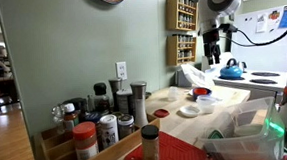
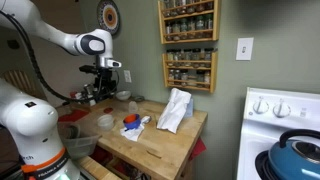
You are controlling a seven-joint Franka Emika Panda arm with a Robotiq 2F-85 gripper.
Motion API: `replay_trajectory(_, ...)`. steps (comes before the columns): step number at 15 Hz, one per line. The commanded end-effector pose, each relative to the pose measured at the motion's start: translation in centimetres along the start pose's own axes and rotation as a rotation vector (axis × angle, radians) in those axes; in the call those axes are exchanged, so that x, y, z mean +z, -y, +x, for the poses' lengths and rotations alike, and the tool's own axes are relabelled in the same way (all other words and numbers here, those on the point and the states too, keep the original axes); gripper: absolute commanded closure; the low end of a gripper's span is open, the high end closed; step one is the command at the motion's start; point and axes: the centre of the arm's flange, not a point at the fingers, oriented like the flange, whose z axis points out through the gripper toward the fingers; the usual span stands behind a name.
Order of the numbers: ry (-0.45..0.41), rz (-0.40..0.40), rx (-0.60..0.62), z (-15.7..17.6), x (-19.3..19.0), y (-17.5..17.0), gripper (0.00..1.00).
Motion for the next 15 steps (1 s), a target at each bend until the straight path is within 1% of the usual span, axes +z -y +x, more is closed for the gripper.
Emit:
replay_trajectory(1,0.000,0.000,0.000,0.0,0.0,0.0,0.00)
replay_trajectory(3,0.000,0.000,0.000,0.0,0.0,0.0,0.00)
replay_trajectory(4,0.006,-0.011,-0.045,0.7,0.4,1.2,0.00)
replay_trajectory(5,0.000,-0.004,-0.084,1.3,0.9,2.2,0.00)
replay_trajectory(6,-0.016,-0.019,-0.142,2.3,1.8,3.9,0.00)
replay_trajectory(8,-0.071,-0.024,-0.245,3.8,3.4,7.1,0.00)
replay_trajectory(9,-0.109,-0.018,-0.271,4.6,4.2,8.8,0.00)
replay_trajectory(11,-0.146,0.016,-0.331,5.6,5.8,11.6,0.00)
replay_trajectory(13,-0.133,0.040,-0.403,6.2,8.1,13.2,0.00)
replay_trajectory(15,-0.098,0.055,-0.458,6.4,10.3,13.7,0.00)
